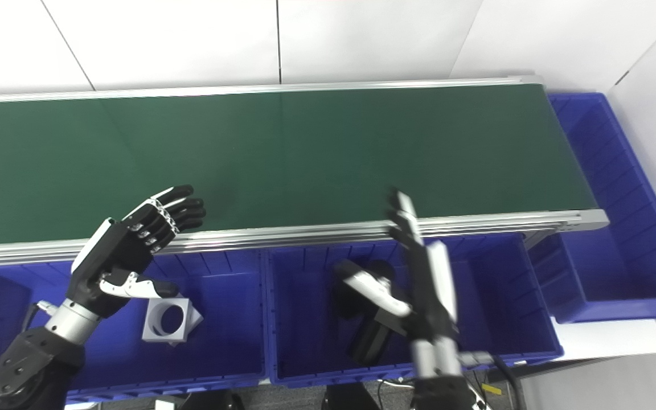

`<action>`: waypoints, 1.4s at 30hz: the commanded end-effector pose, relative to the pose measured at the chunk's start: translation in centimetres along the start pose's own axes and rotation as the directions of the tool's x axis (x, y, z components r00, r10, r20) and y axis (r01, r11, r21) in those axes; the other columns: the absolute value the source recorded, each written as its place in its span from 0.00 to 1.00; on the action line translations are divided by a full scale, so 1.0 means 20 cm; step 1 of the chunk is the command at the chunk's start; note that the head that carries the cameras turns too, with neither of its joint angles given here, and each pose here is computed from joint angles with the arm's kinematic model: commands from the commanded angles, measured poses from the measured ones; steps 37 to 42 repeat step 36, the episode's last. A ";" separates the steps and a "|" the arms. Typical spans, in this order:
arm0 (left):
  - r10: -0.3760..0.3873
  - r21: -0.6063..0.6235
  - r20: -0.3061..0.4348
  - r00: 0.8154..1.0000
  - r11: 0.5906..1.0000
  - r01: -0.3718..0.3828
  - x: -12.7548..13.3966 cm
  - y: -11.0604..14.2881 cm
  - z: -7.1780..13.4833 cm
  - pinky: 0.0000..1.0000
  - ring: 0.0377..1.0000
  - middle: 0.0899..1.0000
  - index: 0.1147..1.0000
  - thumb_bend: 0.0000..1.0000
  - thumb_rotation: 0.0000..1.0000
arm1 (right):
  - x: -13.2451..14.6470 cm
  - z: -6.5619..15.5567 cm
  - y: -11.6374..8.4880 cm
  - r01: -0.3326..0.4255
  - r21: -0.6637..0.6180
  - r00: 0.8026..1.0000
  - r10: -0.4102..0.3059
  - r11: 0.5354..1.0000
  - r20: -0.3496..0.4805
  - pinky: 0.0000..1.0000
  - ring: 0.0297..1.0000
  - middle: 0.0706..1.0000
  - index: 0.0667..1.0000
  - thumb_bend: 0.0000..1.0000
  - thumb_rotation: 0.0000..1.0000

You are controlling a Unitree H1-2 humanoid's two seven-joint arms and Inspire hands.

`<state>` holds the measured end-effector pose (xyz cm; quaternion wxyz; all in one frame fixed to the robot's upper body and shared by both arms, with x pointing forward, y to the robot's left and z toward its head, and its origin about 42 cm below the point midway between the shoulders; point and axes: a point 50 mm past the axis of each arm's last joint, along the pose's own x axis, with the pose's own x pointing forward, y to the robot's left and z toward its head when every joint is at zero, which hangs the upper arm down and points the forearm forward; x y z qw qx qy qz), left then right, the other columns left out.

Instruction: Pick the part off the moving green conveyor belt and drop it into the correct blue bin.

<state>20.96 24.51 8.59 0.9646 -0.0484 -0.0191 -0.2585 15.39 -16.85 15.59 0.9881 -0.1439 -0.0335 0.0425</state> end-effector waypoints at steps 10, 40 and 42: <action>0.012 0.031 0.043 0.999 0.999 -0.014 0.01 -0.13 0.00 0.83 0.81 0.81 0.85 1.00 0.18 | 0.19 -0.03 0.18 -0.223 0.121 0.971 0.210 0.967 0.113 0.78 0.84 0.86 0.90 0.80 0.72; 0.059 0.049 0.029 0.998 0.997 -0.060 0.00 -0.30 -0.08 0.84 0.88 0.90 0.90 1.00 0.18 | 0.10 -0.37 0.03 -0.300 0.175 0.953 0.285 0.938 0.102 0.79 0.84 0.86 0.90 0.79 0.54; 0.059 0.049 0.029 0.998 0.997 -0.060 0.00 -0.30 -0.08 0.84 0.88 0.90 0.90 1.00 0.18 | 0.10 -0.37 0.03 -0.300 0.175 0.953 0.285 0.938 0.102 0.79 0.84 0.86 0.90 0.79 0.54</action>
